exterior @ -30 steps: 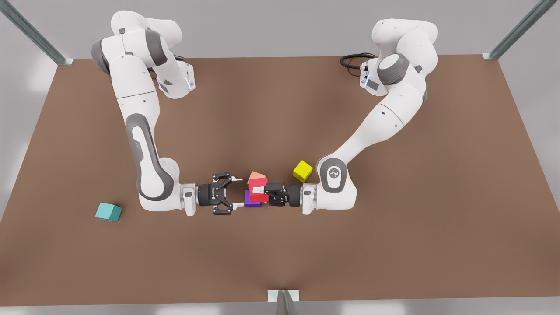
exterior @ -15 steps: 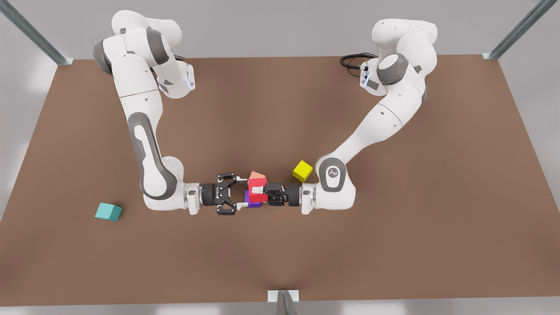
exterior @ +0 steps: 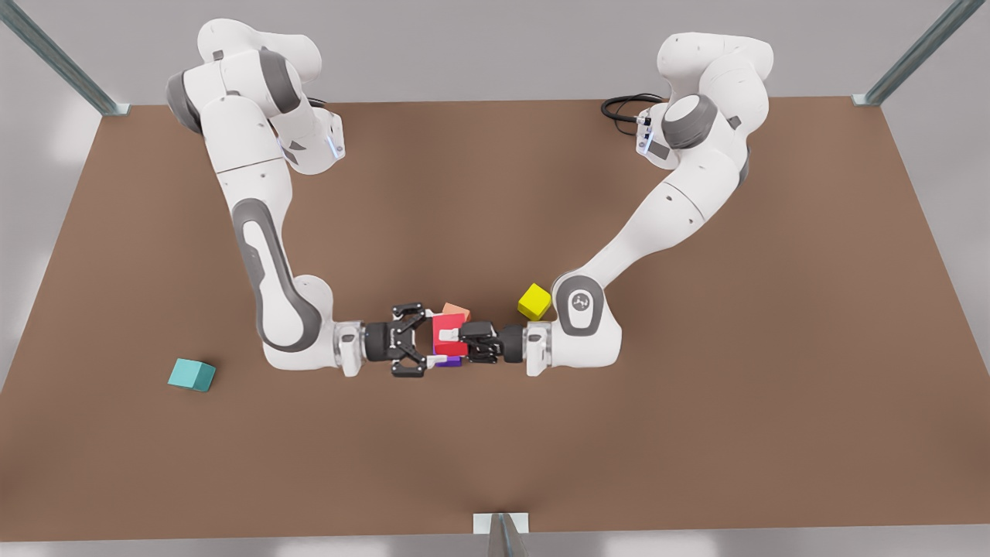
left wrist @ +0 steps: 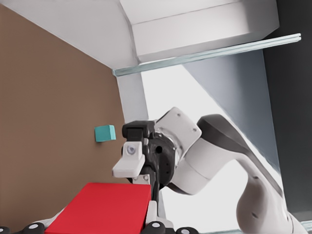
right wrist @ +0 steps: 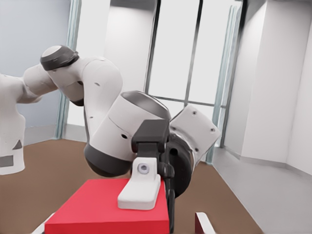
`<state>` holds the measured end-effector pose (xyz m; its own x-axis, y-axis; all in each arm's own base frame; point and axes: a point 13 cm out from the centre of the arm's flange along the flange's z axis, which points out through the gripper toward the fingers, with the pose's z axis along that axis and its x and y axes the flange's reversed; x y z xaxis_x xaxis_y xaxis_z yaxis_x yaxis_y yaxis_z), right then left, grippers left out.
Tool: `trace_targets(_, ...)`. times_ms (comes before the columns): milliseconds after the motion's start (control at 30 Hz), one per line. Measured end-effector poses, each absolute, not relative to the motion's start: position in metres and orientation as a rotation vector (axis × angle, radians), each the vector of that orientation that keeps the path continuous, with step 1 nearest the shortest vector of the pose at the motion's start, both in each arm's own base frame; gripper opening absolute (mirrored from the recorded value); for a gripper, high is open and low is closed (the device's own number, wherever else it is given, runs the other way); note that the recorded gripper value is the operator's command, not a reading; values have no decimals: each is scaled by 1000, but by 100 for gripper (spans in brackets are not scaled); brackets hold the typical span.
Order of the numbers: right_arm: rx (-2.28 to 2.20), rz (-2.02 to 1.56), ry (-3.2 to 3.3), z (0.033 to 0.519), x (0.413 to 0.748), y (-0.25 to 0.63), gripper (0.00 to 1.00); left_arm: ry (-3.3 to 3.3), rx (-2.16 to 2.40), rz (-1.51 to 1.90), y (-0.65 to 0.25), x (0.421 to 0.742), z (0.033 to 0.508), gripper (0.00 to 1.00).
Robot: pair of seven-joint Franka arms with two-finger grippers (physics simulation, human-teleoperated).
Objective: Pick up red wooden cube and pass to hand red wooden cube and place in blue wooden cube
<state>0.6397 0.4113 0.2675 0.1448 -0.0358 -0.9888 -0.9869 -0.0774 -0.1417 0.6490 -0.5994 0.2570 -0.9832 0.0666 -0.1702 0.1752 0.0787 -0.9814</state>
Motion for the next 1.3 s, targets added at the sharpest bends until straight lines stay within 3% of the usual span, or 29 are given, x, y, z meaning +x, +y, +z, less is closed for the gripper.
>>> trace_targets(467, -1376, 1166, 1108, 245, 624, 430, 99, 2253, 235, -2050, -601, 650, 253, 41)
trace_targets(500, -1377, 1165, 1109, 245, 624, 430, 93, 2253, 234, -2050, -601, 650, 253, 41)
trace_targets(533, -1377, 1164, 1110, 244, 624, 430, 76, 2252, 234, -2049, -601, 651, 253, 41)
trace_targets(567, -1380, 1163, 1109, 244, 624, 430, 50, 2253, 234, -2049, -601, 651, 253, 41)
trace_targets(800, -1387, 1161, 1109, 245, 625, 430, 47, 2254, 233, -2046, -600, 651, 253, 41)
trace_targets(833, -1387, 1161, 1110, 245, 625, 430, 47, 2254, 232, -2047, -600, 651, 253, 86)
trace_targets(867, -1386, 1160, 1110, 245, 625, 429, 47, 2245, 220, -2062, -601, 651, 253, 100)
trace_targets(1000, -1384, 1157, 1110, 247, 627, 428, 47, 2205, 196, -2102, -599, 651, 256, 100)
trace_targets(1167, -1383, 1155, 1112, 247, 628, 426, 47, 2183, 164, -2085, -562, 675, 261, 100)
trace_targets(1300, -1379, 1105, 1137, 251, 651, 380, 47, 2184, 199, -1966, -426, 731, 279, 100)
